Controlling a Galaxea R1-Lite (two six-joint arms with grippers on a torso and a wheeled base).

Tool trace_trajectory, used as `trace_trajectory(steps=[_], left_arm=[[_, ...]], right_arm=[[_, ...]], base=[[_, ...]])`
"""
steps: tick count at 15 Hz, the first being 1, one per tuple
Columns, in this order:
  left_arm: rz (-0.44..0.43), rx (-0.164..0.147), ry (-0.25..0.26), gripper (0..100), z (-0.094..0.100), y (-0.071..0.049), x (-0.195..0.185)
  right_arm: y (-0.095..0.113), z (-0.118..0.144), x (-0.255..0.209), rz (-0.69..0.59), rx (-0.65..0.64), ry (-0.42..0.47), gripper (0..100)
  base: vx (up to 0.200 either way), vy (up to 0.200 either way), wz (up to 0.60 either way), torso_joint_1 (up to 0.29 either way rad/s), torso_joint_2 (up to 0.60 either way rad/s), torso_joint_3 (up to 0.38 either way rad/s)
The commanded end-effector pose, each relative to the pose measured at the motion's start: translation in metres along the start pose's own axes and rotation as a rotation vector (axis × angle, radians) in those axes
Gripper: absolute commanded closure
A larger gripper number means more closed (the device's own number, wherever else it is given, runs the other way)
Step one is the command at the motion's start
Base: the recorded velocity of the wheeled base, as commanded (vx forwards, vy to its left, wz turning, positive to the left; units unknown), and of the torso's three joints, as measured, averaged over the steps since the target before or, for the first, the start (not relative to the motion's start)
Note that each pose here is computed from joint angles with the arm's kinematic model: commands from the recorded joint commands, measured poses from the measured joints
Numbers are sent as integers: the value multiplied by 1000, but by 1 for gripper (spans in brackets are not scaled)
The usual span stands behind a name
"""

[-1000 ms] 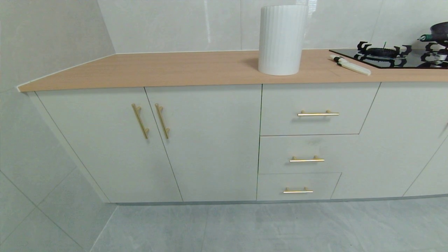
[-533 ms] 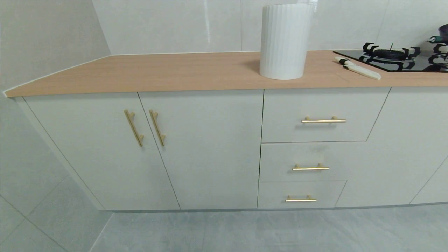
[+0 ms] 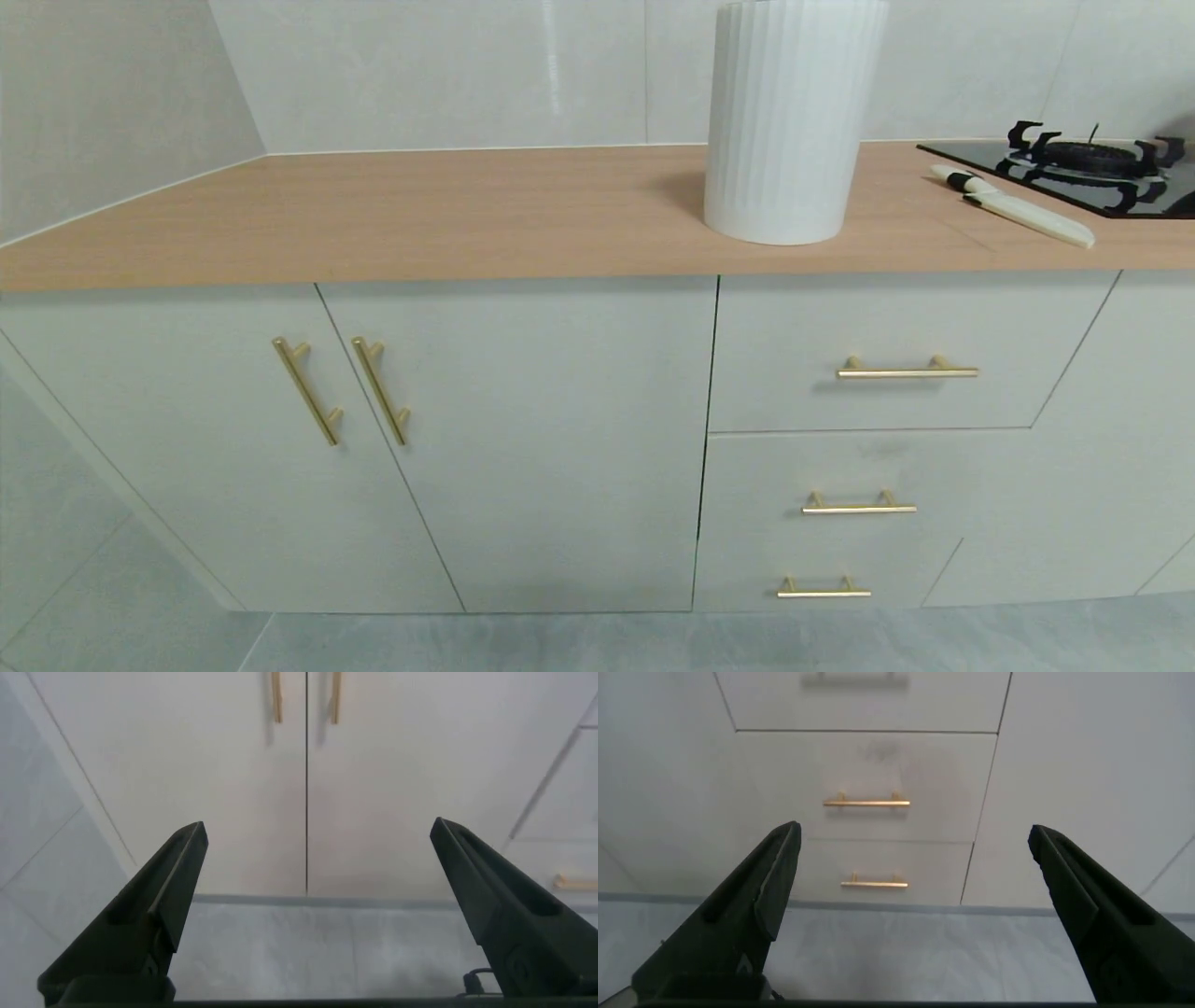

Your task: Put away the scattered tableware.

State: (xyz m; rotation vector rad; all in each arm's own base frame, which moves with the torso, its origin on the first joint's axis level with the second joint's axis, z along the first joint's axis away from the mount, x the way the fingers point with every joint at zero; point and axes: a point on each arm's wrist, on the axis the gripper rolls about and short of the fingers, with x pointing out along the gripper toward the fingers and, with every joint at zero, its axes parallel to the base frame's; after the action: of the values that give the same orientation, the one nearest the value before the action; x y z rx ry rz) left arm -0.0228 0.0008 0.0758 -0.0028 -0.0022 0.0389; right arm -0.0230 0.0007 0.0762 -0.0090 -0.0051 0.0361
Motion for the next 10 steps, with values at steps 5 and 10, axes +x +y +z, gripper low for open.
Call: trace_trajectory(steps=[5, 10], left_arm=[[1, 0, 2, 0, 0, 0, 0], [1, -2, 2, 0, 0, 0, 0]], right_arm=[[0, 0, 0, 1, 0, 2, 0], [0, 0, 0, 1, 0, 2, 0]], base=[[200, 0, 0, 3, 4, 0], [40, 0, 0, 0, 0, 0]])
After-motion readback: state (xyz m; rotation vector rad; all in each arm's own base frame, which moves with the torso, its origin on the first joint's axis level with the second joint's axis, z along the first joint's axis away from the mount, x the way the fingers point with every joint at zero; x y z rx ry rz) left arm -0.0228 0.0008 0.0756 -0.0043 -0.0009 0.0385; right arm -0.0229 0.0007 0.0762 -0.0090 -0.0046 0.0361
